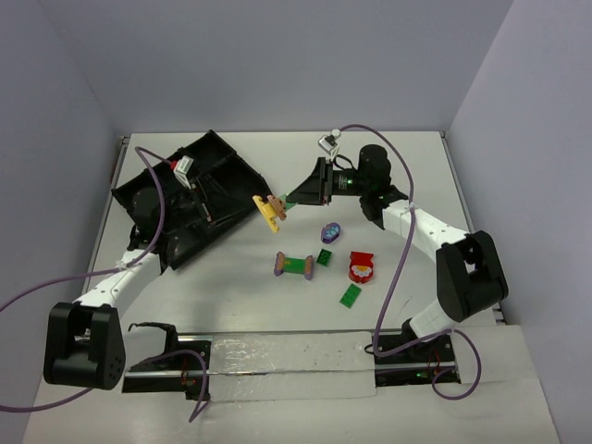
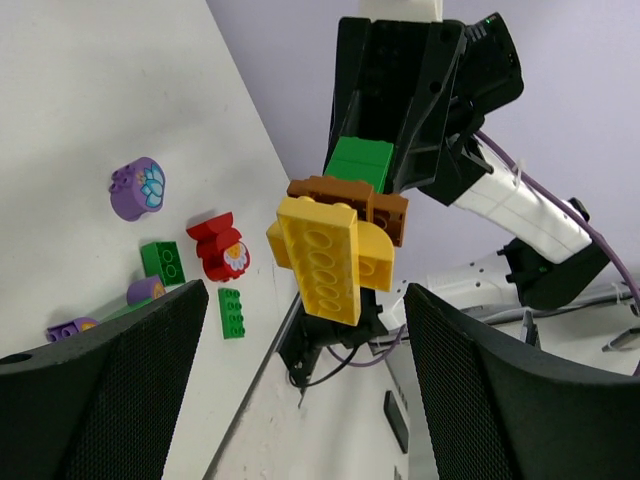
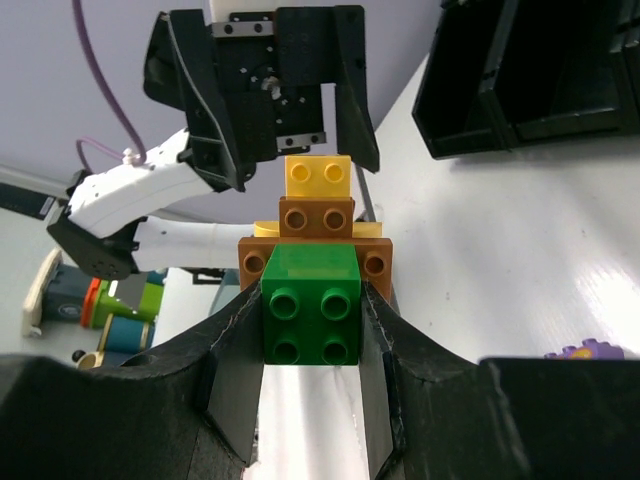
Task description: Sort the legos into containers by color
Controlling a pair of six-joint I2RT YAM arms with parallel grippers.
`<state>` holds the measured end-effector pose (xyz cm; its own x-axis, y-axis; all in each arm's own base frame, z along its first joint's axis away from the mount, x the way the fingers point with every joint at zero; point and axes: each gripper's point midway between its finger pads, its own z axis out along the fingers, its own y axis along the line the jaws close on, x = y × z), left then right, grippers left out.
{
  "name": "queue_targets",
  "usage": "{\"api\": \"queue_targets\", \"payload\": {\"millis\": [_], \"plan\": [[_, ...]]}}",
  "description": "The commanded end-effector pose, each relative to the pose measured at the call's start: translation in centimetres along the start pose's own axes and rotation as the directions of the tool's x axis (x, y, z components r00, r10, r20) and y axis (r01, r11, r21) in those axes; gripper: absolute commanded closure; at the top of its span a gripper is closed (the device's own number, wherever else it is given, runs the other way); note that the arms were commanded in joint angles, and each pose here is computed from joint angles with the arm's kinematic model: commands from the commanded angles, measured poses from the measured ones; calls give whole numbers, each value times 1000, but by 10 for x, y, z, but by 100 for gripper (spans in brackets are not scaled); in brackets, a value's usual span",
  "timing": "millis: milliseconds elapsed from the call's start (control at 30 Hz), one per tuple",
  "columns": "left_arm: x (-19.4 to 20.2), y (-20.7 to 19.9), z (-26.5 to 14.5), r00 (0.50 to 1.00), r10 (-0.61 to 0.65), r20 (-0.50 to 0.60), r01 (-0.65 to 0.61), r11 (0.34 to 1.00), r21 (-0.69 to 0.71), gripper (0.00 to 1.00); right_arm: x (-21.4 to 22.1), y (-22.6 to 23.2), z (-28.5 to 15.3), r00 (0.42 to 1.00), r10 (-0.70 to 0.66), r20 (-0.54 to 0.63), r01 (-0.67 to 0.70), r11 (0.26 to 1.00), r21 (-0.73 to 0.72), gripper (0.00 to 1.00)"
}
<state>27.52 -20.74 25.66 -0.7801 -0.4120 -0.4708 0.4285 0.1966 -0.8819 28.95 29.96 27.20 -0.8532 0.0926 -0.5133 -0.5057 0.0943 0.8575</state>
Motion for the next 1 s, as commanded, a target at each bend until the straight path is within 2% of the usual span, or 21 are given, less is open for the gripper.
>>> {"api": "queue_targets", "payload": {"millis": [0, 467, 667, 967], "plan": [[1, -18, 1, 991, 130, -42, -126, 988, 85, 12, -6, 13, -2, 999, -33, 14, 34, 997, -65, 100], [2, -23, 14, 988, 146, -53, -141, 986, 91, 11, -8, 11, 1, 1000, -16, 12, 17, 997, -76, 100], [-14, -38, 19, 991, 135, -8, -133, 984, 119, 15, -5, 9, 1, 1000, -11, 9, 12, 997, -74, 100], [-17, -38, 29, 994, 110, -8, -108, 985, 135, 21, -7, 14, 1, 1000, -23, 8, 23, 996, -81, 100]]}}
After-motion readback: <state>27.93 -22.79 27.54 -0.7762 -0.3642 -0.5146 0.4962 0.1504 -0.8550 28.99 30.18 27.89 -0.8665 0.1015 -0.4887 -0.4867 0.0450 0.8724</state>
